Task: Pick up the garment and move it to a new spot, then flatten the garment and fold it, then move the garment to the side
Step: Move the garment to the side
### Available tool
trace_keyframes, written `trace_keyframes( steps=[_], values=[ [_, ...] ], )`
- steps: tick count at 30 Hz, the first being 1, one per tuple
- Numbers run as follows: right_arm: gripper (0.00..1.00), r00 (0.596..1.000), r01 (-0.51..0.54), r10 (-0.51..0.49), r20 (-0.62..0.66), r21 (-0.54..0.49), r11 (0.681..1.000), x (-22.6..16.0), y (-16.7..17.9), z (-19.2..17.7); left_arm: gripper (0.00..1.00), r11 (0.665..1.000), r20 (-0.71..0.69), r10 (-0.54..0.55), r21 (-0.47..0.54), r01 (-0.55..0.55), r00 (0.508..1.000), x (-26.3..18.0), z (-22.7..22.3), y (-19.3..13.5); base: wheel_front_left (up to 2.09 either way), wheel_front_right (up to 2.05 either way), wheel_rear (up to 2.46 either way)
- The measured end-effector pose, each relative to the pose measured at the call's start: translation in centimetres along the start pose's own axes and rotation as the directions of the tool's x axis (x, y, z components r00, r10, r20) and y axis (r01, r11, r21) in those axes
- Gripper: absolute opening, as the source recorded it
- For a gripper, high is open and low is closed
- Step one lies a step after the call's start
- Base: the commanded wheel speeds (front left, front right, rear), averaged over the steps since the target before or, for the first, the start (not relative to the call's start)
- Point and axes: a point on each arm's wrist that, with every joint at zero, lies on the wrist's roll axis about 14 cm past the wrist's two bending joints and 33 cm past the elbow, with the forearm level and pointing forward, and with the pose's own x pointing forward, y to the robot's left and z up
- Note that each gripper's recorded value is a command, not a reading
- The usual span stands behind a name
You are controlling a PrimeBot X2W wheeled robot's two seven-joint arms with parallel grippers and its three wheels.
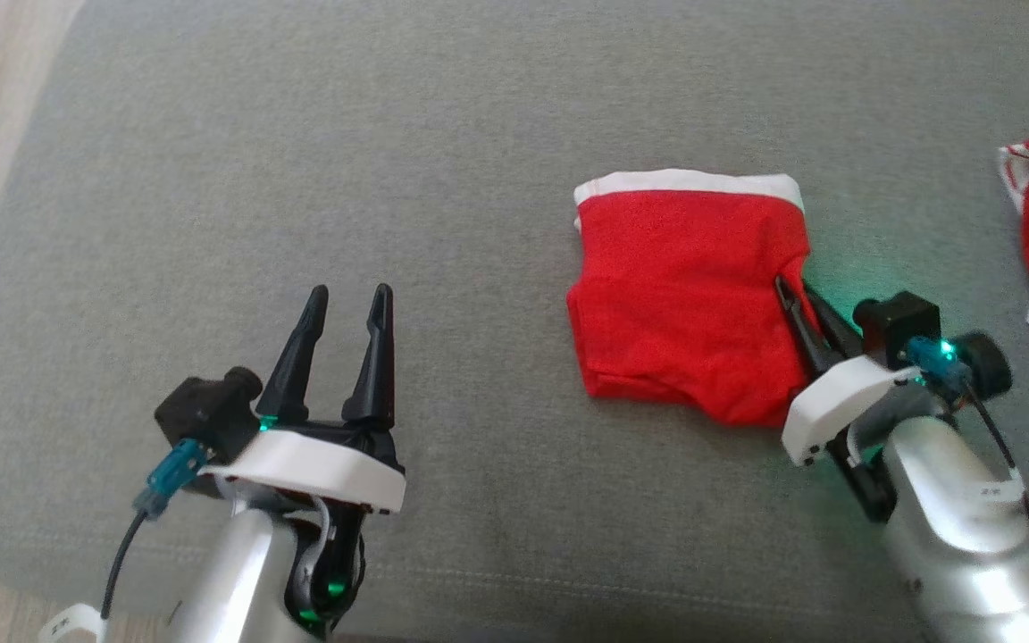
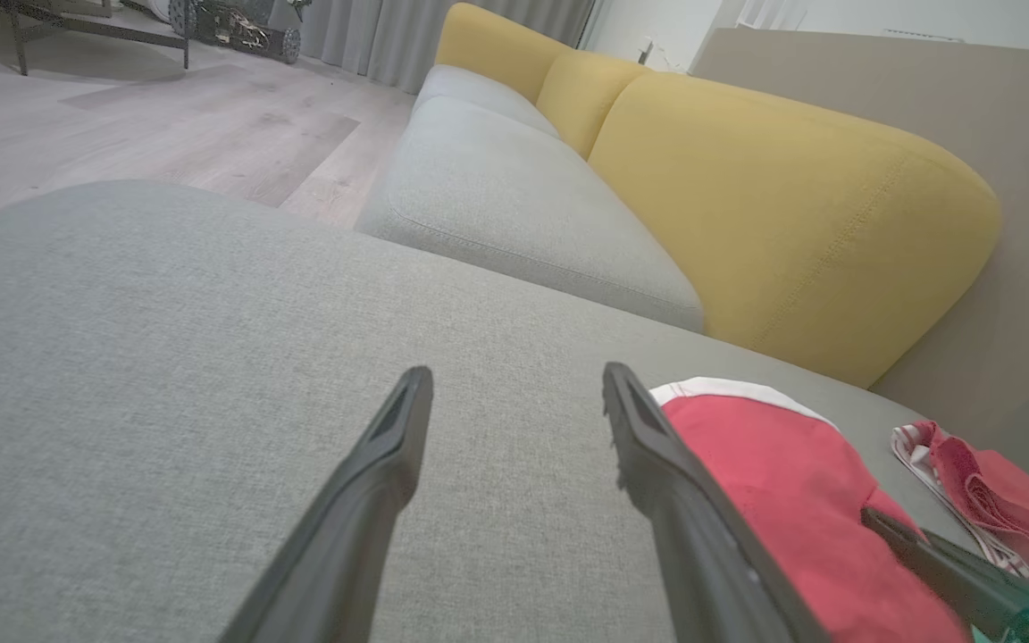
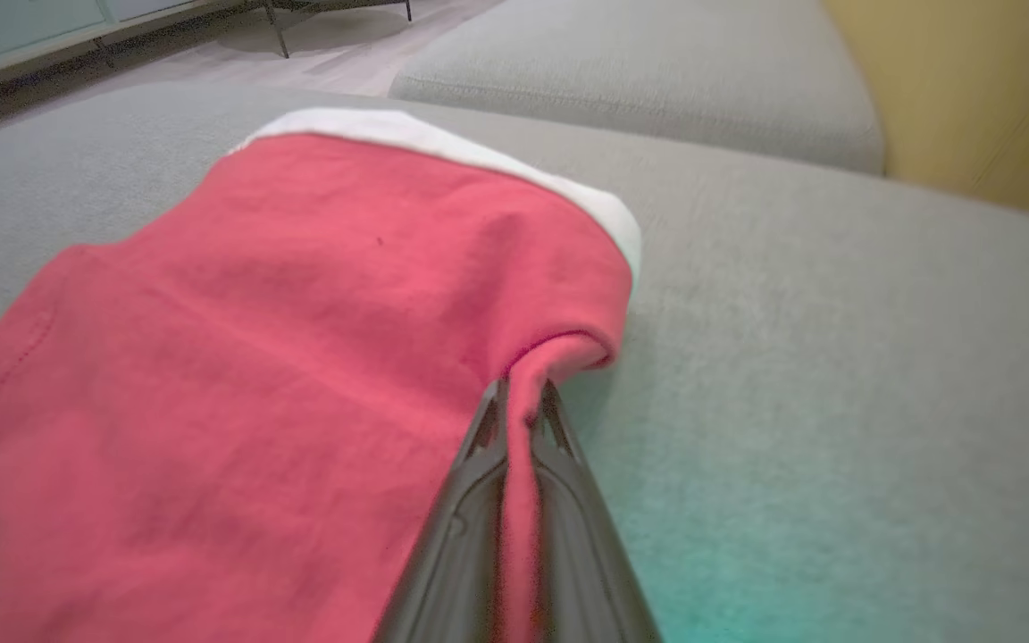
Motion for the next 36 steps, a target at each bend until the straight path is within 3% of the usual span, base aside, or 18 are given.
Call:
trace_keyframes(
  steps=[4,6,14,21,27,36],
  values=[
    [0.0,0.999,0.013,-0.006,0.038,-0.176,0.984,-0.7,-2.0,1.7,1.0,0.999,-0.001,-0.035,-0.007,0.035,0.999,0.4,-0.1,-1.1,0.0,0.0,0.0],
    [0.0,0.998,0.032,-0.015,0.058,-0.299,0.954,-1.7,-4.0,2.8,1.0,0.998,-0.007,-0.064,-0.012,0.064,0.998,0.8,-0.4,-2.1,0.0,0.0,0.0],
    [0.0,0.994,0.098,-0.107,0.013,-0.529,0.843,-4.3,-11.9,5.0,1.0,0.985,-0.034,-0.174,-0.016,0.173,0.984,3.0,-1.9,-5.1,0.0,0.0,0.0],
    [0.0,0.964,0.174,-0.259,-0.062,-0.588,0.79,-6.0,-20.0,5.5,1.0,0.962,-0.04,-0.272,-0.022,0.272,0.961,6.7,-3.3,-7.8,0.0,0.0,0.0],
    [0.0,0.924,0.228,-0.362,-0.124,-0.584,0.779,-6.8,-24.2,4.4,1.0,0.95,-0.07,-0.312,-0.038,0.31,0.948,8.4,-5.4,-8.7,0.0,0.0,0.0],
    [0.0,0.826,0.358,-0.529,-0.197,-0.542,0.761,-8.5,-29.0,2.9,1.0,0.946,-0.115,-0.324,-0.063,0.319,0.939,9.5,-8.1,-8.7,0.0,0.0,0.0]
  ],
)
